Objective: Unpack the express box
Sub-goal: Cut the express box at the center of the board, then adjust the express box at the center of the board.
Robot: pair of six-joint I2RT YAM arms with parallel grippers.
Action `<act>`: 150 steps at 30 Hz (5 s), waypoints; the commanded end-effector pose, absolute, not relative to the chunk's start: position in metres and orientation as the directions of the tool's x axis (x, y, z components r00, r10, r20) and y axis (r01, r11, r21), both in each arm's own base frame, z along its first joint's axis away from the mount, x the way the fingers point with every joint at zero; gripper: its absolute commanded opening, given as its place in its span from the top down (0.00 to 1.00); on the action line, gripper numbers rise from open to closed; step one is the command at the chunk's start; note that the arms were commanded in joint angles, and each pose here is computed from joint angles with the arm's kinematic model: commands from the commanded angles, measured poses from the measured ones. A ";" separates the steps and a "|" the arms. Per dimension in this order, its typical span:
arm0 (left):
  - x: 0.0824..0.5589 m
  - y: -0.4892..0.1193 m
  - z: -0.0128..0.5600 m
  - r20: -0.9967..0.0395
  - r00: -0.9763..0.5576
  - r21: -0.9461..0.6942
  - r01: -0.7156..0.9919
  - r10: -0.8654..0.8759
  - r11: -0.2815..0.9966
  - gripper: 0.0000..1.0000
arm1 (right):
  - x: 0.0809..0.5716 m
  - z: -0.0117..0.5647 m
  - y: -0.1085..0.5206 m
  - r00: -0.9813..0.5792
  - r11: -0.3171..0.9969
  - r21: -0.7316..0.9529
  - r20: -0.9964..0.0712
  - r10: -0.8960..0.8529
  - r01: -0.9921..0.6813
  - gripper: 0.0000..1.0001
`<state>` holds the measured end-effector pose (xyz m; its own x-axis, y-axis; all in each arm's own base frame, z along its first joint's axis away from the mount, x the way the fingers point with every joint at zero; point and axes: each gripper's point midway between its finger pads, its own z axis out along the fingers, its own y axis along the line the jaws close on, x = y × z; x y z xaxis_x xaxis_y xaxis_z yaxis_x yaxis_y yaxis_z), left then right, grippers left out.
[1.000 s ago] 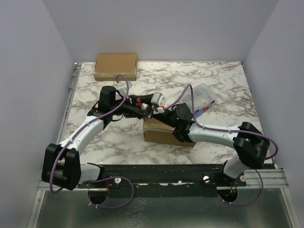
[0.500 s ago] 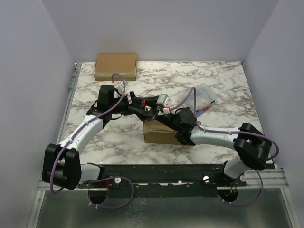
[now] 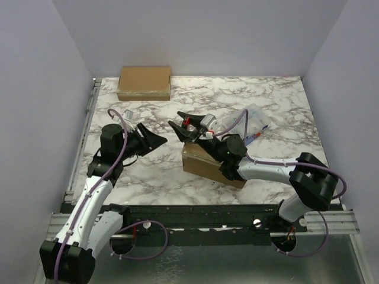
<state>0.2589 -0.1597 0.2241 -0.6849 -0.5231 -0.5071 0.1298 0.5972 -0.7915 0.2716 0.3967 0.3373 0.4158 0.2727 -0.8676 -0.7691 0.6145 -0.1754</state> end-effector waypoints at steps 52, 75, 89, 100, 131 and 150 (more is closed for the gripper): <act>0.227 -0.221 0.172 -0.444 -0.805 -0.804 0.163 -0.394 0.572 0.48 | 0.267 0.355 0.405 0.314 0.581 -0.099 -0.907 0.282 -0.808 0.99; 0.283 -0.216 0.250 -0.498 -0.767 -0.853 0.349 -0.405 0.387 0.28 | 0.256 0.358 0.410 0.324 0.525 -0.138 -0.904 0.280 -0.840 0.99; 0.267 -0.240 0.151 -0.469 -0.869 -0.770 0.313 -0.161 0.555 0.29 | 0.255 0.371 0.409 0.351 0.528 -0.157 -0.891 0.289 -0.835 1.00; 0.265 -0.223 0.118 -0.477 -0.868 -0.699 0.280 -0.137 0.658 0.30 | 0.253 0.441 0.394 0.470 0.585 -0.228 -0.829 0.303 -0.779 1.00; 0.281 -0.221 0.219 -0.578 -0.789 -0.694 0.342 -0.208 0.634 0.17 | 0.234 0.263 0.145 -0.659 0.990 0.008 -0.747 -0.087 -0.140 0.99; 0.217 -0.231 0.241 -0.539 -0.814 -0.772 0.376 -0.215 0.512 0.29 | 0.301 0.200 0.150 -0.831 0.975 0.038 -0.532 -0.165 -0.218 0.99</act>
